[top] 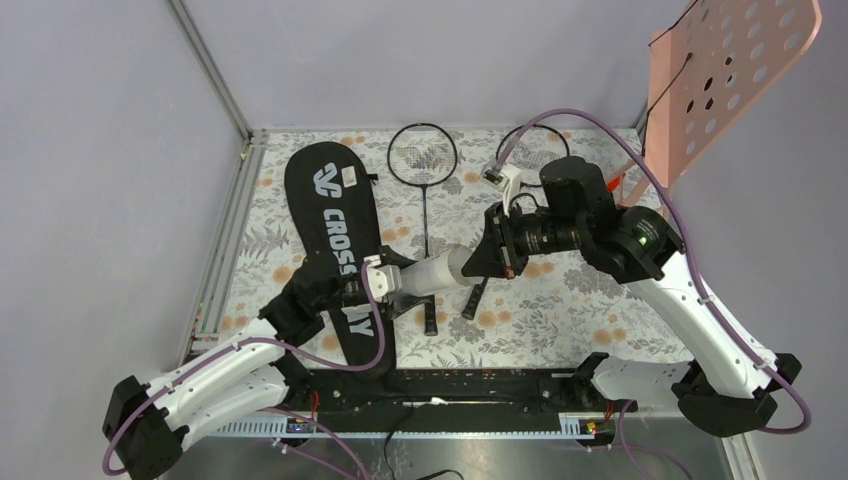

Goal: Pack up the badminton gear

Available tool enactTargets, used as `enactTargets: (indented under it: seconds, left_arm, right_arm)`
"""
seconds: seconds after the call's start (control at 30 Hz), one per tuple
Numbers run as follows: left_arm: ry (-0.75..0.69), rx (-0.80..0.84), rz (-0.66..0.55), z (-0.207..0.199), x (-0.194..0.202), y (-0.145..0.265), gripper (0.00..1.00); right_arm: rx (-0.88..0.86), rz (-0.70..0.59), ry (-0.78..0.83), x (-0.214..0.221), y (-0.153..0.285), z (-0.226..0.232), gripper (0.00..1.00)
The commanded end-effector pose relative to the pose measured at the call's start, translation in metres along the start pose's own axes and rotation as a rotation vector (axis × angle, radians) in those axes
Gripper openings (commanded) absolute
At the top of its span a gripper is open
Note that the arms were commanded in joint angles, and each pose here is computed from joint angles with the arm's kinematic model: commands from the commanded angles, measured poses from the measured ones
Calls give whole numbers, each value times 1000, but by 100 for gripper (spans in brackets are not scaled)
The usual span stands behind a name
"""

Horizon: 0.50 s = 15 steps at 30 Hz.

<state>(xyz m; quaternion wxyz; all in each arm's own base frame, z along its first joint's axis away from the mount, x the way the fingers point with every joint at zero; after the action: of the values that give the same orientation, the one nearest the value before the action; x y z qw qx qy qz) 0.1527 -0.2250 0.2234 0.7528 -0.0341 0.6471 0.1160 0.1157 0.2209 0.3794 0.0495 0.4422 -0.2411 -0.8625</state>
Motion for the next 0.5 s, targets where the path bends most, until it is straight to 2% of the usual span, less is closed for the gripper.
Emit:
enactTargets:
  seconds: [0.0, 0.4, 0.47]
  left_arm:
    - [-85, -17, -134, 7, -39, -1, 65]
    - [-89, 2, -183, 0, -43, 3, 65]
    - [-95, 10, -194, -2, -44, 4, 65]
  right_arm:
    - [45, -5, 33, -5, -8, -3, 0]
    - [57, -1, 54, -11, -15, 1, 0]
    - [62, -5, 56, -12, -14, 1, 3]
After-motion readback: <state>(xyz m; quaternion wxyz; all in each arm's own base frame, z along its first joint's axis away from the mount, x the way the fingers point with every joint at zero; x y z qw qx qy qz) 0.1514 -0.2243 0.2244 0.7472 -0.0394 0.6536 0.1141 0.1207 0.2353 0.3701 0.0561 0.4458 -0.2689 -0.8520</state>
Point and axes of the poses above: each gripper's point midway between its finger pads, its own y axis back along the fingers, its own z axis along the line the jaws close on, x = y × z, the point moved 5 cm from there along y, back along the fingers, and after that the axes turned 6 degrees about y, right-handed, at the moved point
